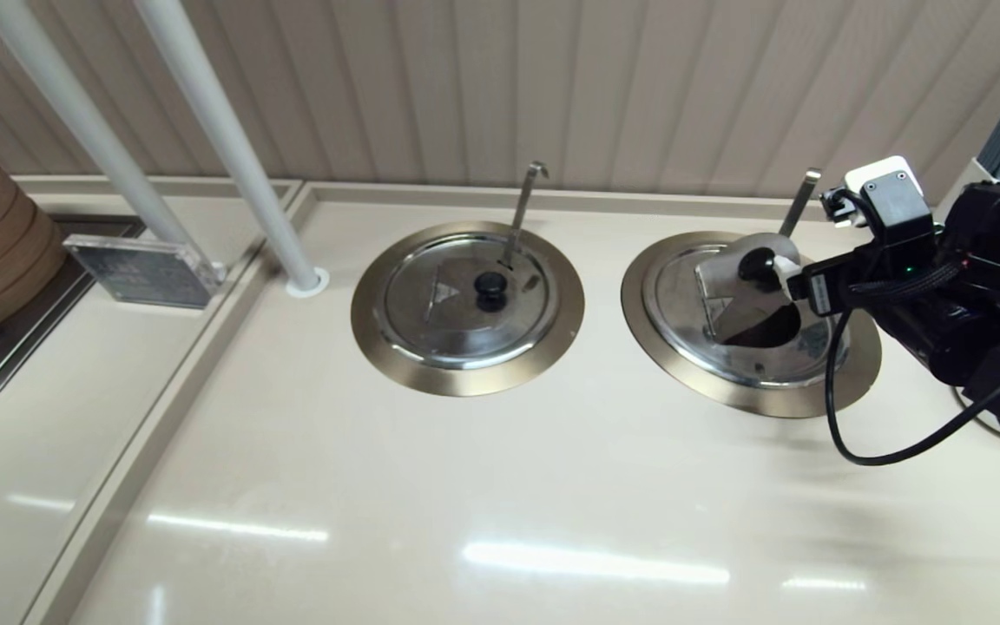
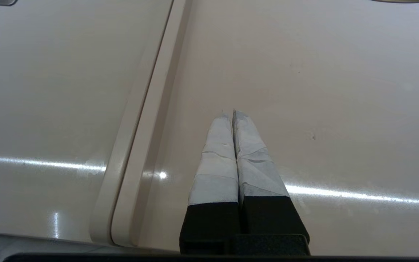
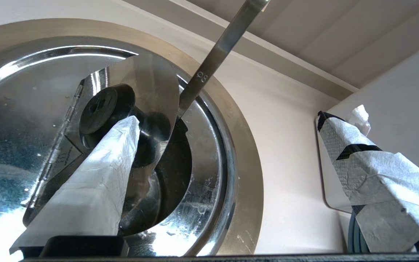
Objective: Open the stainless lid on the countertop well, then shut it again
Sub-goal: Close the lid
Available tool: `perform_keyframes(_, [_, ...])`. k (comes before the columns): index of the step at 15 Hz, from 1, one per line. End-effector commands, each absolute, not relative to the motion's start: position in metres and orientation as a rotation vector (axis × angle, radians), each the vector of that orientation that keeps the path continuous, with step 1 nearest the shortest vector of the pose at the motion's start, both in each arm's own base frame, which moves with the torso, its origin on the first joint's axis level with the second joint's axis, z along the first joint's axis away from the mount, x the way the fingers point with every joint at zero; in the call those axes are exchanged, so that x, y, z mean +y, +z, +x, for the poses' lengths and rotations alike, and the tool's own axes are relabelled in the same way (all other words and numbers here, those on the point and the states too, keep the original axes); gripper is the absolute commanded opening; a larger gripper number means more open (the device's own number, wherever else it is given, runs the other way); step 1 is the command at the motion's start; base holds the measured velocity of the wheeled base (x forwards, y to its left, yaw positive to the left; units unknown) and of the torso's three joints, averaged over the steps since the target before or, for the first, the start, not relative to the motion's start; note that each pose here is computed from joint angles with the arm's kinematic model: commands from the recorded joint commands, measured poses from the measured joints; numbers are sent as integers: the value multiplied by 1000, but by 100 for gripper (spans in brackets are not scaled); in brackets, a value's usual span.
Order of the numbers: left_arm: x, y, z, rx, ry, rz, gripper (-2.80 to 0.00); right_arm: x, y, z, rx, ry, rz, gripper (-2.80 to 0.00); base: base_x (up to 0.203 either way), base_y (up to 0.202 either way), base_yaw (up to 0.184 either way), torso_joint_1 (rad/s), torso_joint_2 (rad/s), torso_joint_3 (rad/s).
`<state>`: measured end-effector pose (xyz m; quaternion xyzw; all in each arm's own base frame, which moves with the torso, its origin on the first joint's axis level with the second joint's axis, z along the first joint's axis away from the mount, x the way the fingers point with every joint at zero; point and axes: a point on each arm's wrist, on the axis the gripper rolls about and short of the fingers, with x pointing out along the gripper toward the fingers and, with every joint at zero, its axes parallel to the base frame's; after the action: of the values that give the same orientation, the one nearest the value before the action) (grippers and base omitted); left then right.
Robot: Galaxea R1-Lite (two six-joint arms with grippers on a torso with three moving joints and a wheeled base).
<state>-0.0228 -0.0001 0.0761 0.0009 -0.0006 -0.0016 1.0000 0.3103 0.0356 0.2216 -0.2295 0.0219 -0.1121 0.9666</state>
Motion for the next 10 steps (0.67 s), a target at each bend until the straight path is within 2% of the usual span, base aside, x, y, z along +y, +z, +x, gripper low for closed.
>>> perform_keyframes(1, [0, 76, -23, 0, -3, 2, -280, 32, 221, 310, 49, -240, -469, 0, 0, 0, 0, 0, 0, 0])
perform_keyframes(10, [0, 76, -23, 0, -3, 2, -280, 30, 208, 308, 95, -230, -489, 0, 0, 0, 0, 0, 0, 0])
